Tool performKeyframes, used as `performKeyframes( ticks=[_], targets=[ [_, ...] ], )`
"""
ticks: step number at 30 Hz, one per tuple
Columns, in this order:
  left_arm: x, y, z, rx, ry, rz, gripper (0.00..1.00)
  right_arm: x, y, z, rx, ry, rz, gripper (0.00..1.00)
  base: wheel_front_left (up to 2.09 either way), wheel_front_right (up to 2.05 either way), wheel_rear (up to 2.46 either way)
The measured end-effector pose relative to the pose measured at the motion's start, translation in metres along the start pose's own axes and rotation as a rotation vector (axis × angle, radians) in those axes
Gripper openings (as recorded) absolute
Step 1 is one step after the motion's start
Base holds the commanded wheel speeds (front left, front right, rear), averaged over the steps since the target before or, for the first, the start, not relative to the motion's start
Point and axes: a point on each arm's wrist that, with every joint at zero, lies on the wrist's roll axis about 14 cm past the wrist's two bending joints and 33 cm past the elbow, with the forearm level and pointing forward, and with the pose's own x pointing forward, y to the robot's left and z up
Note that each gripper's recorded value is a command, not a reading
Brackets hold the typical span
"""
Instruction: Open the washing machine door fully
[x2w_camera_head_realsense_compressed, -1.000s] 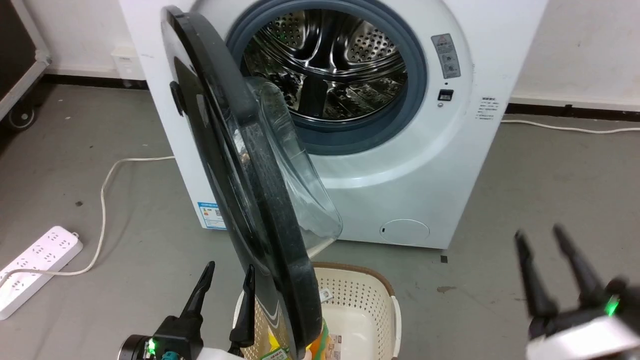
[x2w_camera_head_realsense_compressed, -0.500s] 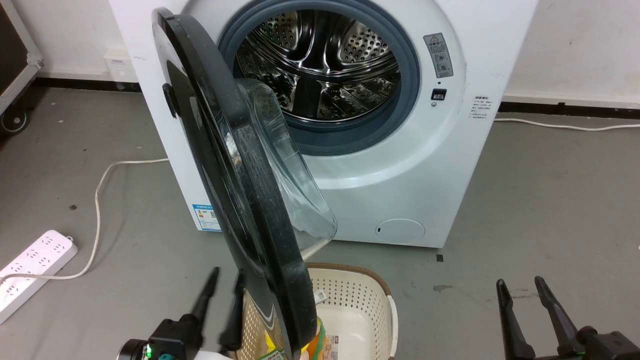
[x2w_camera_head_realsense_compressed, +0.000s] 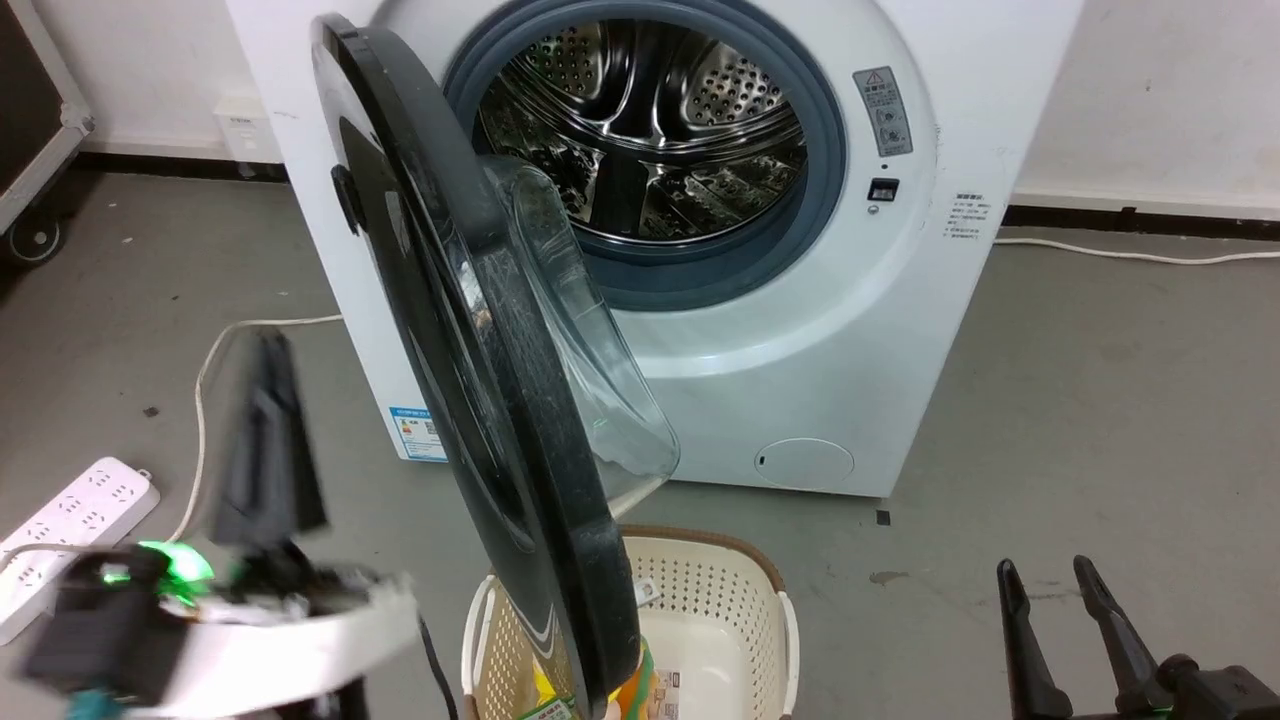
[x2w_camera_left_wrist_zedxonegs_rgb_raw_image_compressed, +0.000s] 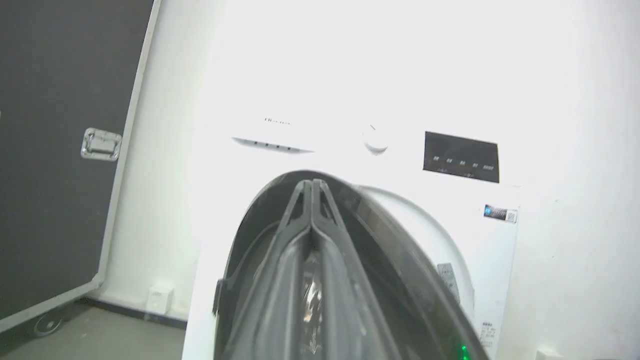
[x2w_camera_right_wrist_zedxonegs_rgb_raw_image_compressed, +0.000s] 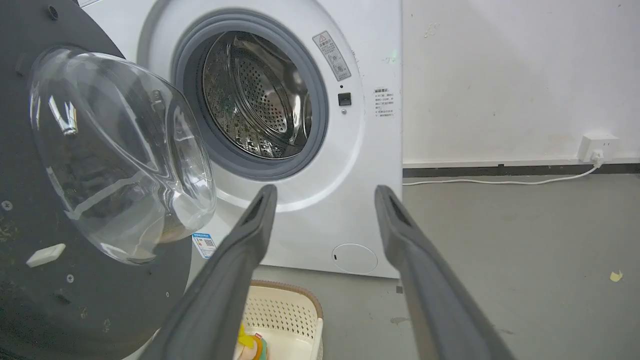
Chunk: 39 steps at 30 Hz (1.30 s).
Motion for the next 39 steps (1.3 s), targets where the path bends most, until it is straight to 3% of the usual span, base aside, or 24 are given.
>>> performKeyframes(
  ticks=[5, 9, 19, 25, 31, 39],
  targets=[
    [0.021, -0.014, 0.066, 0.000, -0.228, -0.036, 0.00, 0.000, 0.001, 0.000, 0.003, 0.000, 0.002, 1.00, 0.00, 0.00, 0.00],
    [0.020, -0.041, 0.064, -0.004, -0.218, -0.138, 0.00, -0.001, 0.002, -0.002, 0.006, 0.005, 0.002, 1.00, 0.00, 0.00, 0.00],
    [-0.013, -0.111, 0.003, -0.093, 0.080, -0.358, 0.00, 0.000, 0.001, -0.007, 0.032, 0.020, -0.003, 1.00, 0.00, 0.00, 0.00],
    [-0.046, -0.138, -0.043, -0.146, 0.308, -0.442, 0.00, 0.002, 0.003, -0.010, 0.042, 0.027, 0.002, 1.00, 0.00, 0.00, 0.00],
    [-0.082, -0.142, -0.092, -0.158, 0.539, -0.459, 0.00, 0.004, 0.007, -0.014, 0.053, 0.039, 0.014, 1.00, 0.00, 0.00, 0.00],
    [-0.103, -0.113, -0.133, -0.098, 0.689, -0.371, 0.00, 0.007, 0.015, -0.020, 0.060, 0.056, 0.039, 1.00, 0.00, 0.00, 0.00]
  ],
)
